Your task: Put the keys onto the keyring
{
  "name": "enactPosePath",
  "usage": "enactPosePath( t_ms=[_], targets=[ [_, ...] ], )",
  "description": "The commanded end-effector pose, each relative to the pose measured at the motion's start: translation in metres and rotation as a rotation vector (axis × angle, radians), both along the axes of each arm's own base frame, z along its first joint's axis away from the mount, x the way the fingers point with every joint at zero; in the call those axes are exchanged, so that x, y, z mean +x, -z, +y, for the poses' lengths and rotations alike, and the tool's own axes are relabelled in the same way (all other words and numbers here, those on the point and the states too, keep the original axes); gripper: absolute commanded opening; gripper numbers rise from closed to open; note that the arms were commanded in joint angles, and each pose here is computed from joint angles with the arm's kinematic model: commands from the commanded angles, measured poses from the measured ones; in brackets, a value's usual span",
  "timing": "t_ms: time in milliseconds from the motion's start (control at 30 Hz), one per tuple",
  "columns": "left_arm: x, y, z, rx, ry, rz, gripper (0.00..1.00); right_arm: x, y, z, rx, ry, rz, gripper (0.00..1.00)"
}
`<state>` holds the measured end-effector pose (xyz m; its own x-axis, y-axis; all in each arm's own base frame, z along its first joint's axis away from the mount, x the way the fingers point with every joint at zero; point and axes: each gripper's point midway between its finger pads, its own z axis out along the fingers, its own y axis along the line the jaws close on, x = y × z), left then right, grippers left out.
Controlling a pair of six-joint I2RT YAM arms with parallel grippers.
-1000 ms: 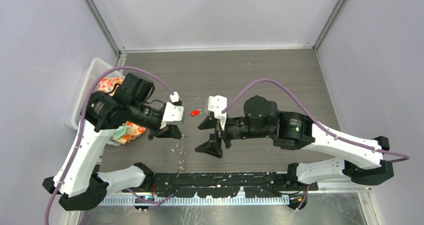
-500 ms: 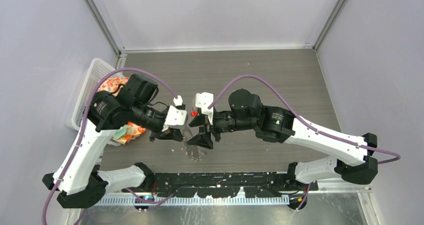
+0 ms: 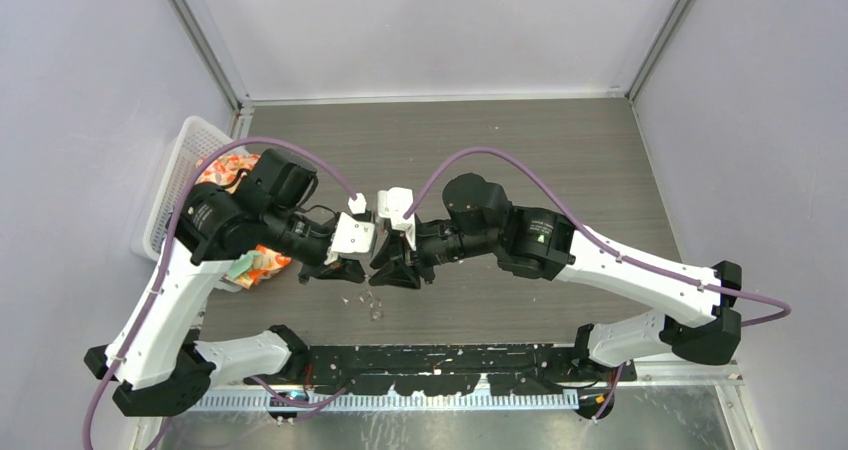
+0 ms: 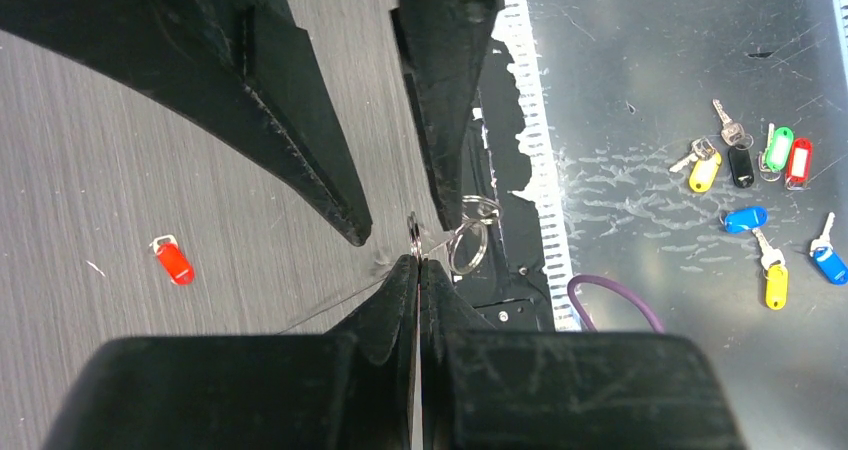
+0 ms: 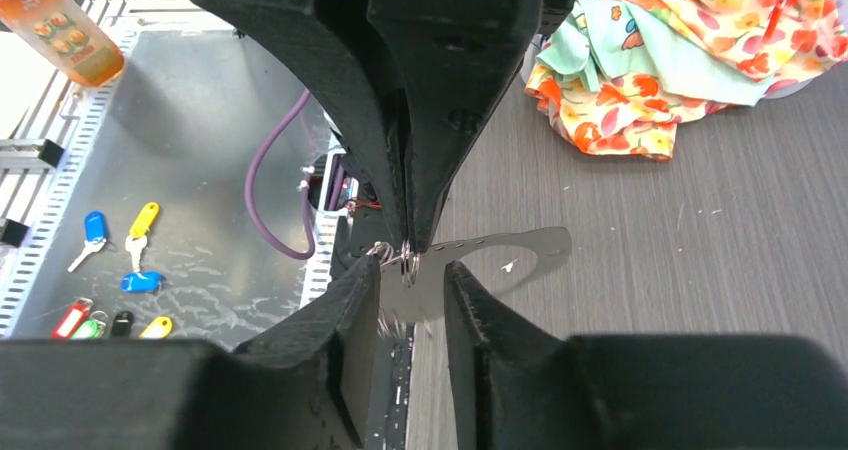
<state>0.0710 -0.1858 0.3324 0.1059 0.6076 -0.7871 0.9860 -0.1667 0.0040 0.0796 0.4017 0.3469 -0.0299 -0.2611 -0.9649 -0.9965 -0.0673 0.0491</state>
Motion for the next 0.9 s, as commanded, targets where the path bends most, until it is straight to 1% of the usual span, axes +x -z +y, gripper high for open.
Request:
enactPosePath(
  t_ms=[0,67,367,433,500,533,700,800,833,867],
  targets=[
    [-0.036,0.005,0.027,0.094,0.005,0.132,0.0,0.002,-0.024,0.001,0.059,-0.016,-0.037,0.32],
    [-0.036,0.004,0.026,0.09,0.006,0.132,0.0,0.003,-0.023,0.002,0.057,-0.016,-0.034,0.3],
    [-0.036,0.001,0.025,0.084,0.004,0.132,0.0,0.001,-0.02,0.005,0.059,-0.026,-0.013,0.3],
    [-0.037,0.0,0.025,0.082,0.003,0.136,0.0,0.002,-0.02,0.006,0.064,-0.018,-0.014,0.22],
    [-0.038,0.001,0.025,0.082,0.005,0.14,0.0,0.003,-0.022,0.006,0.079,-0.008,-0.015,0.07],
    [-0.038,0.001,0.025,0.082,0.005,0.141,0.0,0.004,-0.025,0.006,0.094,0.001,-0.013,0.02],
    [-0.035,-0.003,0.02,0.053,-0.005,0.125,0.0,0.009,-0.031,0.005,0.167,0.044,-0.011,0.01],
    [-0.034,-0.009,0.019,0.021,-0.019,0.106,0.32,0.013,-0.033,0.0,0.215,0.081,-0.021,0.01],
    [-0.034,-0.011,0.019,0.009,-0.022,0.096,0.4,0.013,-0.036,-0.003,0.242,0.092,-0.027,0.01],
    [-0.035,-0.013,0.02,0.001,-0.031,0.088,0.51,0.013,-0.04,-0.005,0.272,0.1,-0.032,0.01]
  ],
)
